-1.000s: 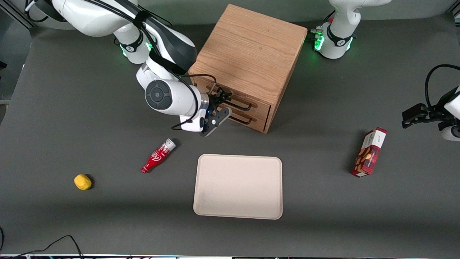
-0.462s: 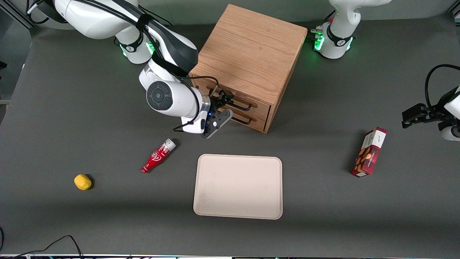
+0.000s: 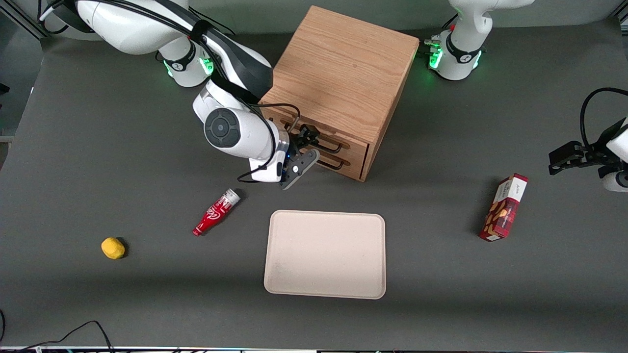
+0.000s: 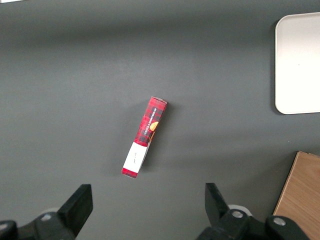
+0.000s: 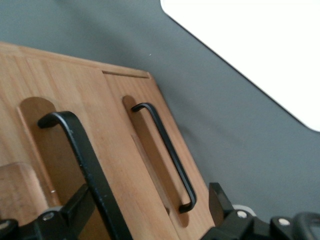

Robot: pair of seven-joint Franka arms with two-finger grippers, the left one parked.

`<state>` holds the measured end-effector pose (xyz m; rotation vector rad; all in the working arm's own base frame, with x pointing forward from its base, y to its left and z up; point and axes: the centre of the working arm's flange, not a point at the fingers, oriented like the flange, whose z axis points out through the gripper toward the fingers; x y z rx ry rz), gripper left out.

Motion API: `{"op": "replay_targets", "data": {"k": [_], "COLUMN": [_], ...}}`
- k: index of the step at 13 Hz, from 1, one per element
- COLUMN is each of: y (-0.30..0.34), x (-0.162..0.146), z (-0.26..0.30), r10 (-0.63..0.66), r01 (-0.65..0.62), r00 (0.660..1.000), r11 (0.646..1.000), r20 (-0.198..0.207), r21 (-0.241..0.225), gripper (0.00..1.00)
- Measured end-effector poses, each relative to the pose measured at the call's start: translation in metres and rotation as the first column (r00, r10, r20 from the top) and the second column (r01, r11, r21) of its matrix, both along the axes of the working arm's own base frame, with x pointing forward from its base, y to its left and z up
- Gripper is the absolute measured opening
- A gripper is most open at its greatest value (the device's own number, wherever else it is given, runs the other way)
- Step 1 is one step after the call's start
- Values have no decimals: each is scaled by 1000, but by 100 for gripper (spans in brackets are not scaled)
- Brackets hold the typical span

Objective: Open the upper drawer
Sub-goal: 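Pull the upper drawer outward by its handle with the right gripper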

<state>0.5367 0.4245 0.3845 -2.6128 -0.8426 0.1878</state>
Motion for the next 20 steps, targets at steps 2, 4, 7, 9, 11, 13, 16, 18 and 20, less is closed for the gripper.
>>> {"op": "replay_targets", "data": {"k": [2, 4, 7, 9, 11, 13, 16, 18, 20], "y": [-6, -10, -22, -40, -59, -78, -108, -123, -131], "x": [8, 14, 28, 46, 62, 78, 102, 114, 122], "z": [-13, -12, -9, -7, -5, -2, 2, 7, 6], "r10": [11, 24, 48, 56, 71, 103, 149, 177, 193], "r01": [-11, -23, -47, -55, -69, -100, -143, -168, -184], "r00": [999, 998, 993, 990, 984, 975, 957, 944, 935], "r11": [1000, 1000, 999, 998, 997, 995, 989, 984, 981], "r20": [34, 63, 104, 133, 162, 194, 248, 280, 297], "r21": [-12, -12, -11, -13, -18, -27, -44, -55, -57], "gripper": [100, 100, 100, 100, 100, 100, 100, 100, 100]}}
